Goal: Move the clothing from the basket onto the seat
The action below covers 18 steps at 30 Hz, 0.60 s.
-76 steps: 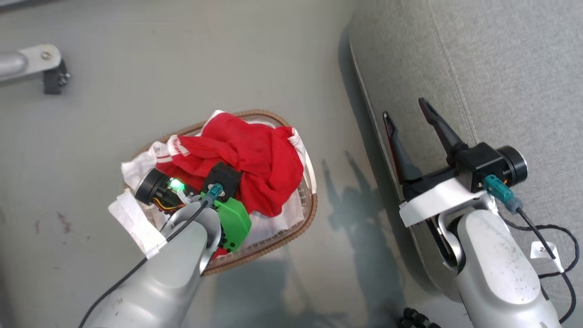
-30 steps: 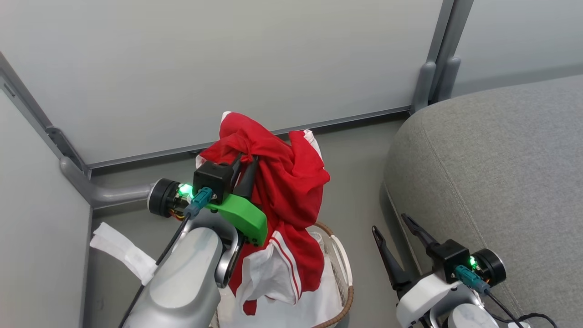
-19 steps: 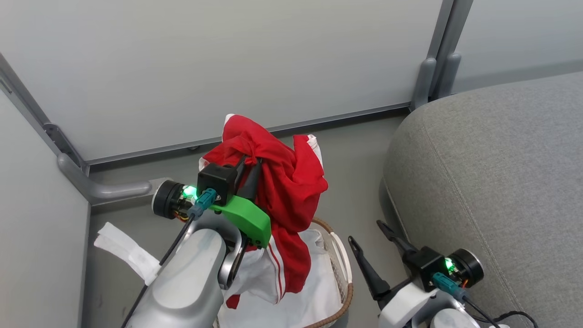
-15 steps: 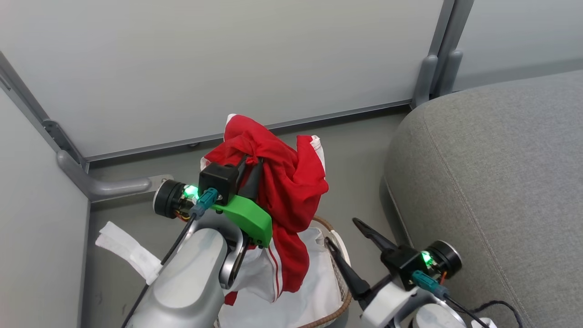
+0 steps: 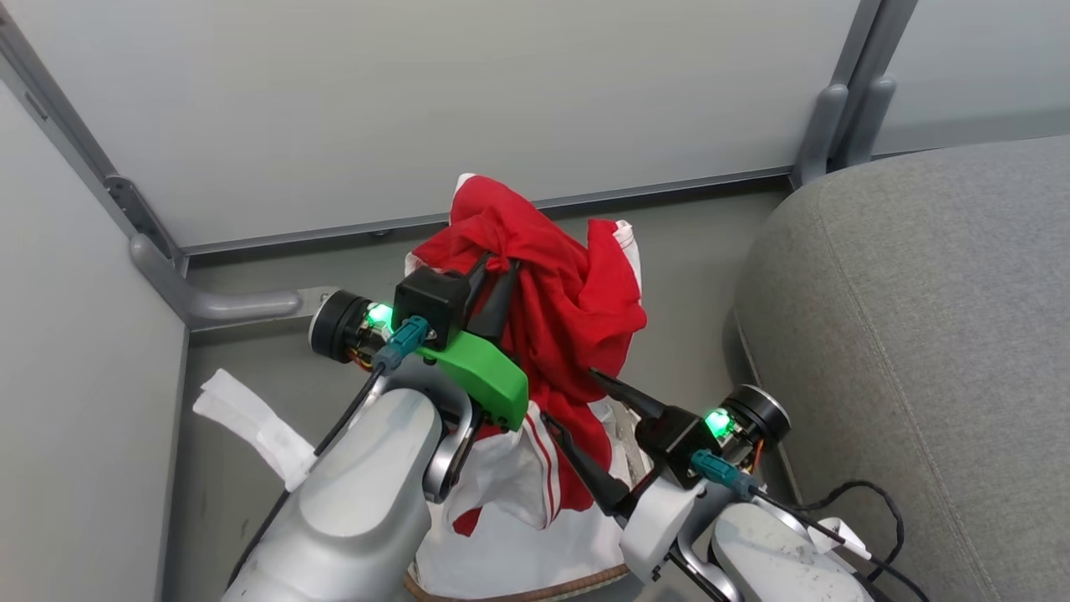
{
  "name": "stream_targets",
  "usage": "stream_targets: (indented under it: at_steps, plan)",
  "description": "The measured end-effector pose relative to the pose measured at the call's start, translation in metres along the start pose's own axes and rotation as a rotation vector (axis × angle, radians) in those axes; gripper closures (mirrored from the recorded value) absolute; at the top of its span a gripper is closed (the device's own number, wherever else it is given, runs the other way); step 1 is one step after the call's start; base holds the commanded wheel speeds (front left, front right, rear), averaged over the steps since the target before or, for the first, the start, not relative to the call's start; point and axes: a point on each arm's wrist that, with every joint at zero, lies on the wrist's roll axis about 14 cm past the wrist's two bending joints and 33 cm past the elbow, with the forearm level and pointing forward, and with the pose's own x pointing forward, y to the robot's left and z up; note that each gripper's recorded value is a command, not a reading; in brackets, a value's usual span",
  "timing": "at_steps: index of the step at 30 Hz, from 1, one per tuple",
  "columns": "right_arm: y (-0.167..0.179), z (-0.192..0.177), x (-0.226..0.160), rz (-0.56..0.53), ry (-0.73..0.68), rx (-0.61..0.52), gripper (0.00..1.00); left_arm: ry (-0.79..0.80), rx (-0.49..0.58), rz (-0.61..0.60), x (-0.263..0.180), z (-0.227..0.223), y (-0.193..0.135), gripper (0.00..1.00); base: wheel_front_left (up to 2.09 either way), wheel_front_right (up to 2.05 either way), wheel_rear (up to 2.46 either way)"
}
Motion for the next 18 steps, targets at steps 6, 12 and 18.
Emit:
stream_targets:
  at_steps: [6, 12, 18]
  plan:
    - [0.000, -0.006, 0.015, 0.028, 0.018, 0.006, 0.00, -0.029, 0.015, -0.025, 0.006, 0.012, -0.003, 1.00, 0.00, 0.00, 0.00]
    - [-0.010, -0.012, 0.026, 0.015, 0.039, 0.009, 0.00, -0.026, 0.009, -0.042, 0.006, 0.011, -0.008, 1.00, 0.00, 0.00, 0.00]
    - [-0.012, -0.016, 0.036, 0.028, 0.052, -0.007, 0.00, -0.029, 0.013, -0.059, 0.006, 0.014, -0.012, 1.00, 0.00, 0.00, 0.00]
